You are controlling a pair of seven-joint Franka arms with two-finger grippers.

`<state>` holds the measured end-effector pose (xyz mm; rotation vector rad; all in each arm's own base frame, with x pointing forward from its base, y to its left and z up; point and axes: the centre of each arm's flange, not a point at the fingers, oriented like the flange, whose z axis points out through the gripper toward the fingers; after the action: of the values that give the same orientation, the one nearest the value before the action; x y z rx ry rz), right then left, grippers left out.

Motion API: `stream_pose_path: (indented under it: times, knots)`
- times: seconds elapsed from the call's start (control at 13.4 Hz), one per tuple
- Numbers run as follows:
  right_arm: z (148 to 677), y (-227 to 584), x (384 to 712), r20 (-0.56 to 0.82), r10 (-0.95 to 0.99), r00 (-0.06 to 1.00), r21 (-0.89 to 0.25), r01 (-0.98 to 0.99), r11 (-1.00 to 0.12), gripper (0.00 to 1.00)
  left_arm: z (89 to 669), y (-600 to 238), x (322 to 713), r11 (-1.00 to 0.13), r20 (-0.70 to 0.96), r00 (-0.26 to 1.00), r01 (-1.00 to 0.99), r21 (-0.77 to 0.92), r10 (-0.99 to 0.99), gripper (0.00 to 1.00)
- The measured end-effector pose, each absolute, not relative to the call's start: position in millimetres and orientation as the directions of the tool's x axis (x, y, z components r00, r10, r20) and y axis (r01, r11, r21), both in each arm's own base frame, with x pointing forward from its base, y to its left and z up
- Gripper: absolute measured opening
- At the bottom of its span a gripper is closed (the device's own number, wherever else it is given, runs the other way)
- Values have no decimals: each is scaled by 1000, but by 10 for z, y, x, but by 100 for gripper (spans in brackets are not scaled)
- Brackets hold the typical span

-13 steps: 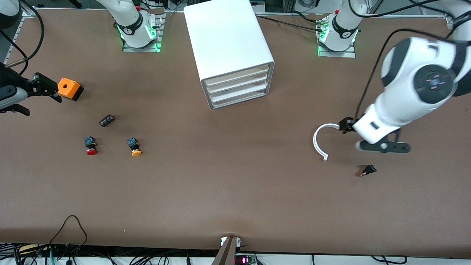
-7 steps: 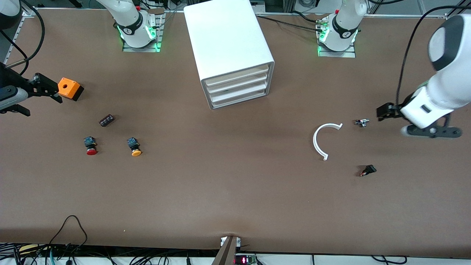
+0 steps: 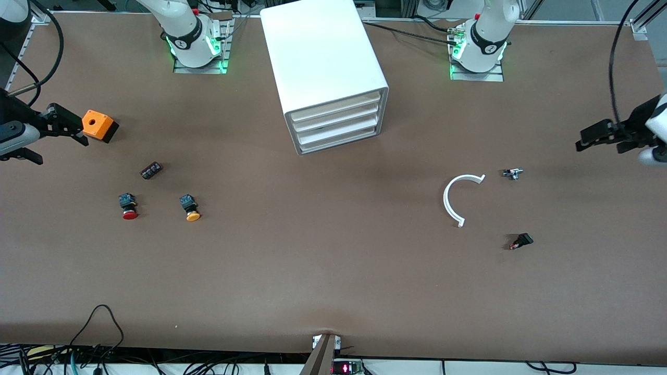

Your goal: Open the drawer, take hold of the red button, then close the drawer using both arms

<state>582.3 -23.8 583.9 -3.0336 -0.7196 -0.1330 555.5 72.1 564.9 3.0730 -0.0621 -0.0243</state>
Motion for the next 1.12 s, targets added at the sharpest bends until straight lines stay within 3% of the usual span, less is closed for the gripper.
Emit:
stream_pose_path:
  times: [0.37,1.12]
  knots:
    - [5841,-236,5823,88,448,890,-1,449,-893,100,6050,548,5271,-996,6,997,-81,21,-81,100]
    - [5841,-235,5823,88,448,890,-1,450,-893,100,6070,82,5220,-987,-31,988,-150,-62,-149,100]
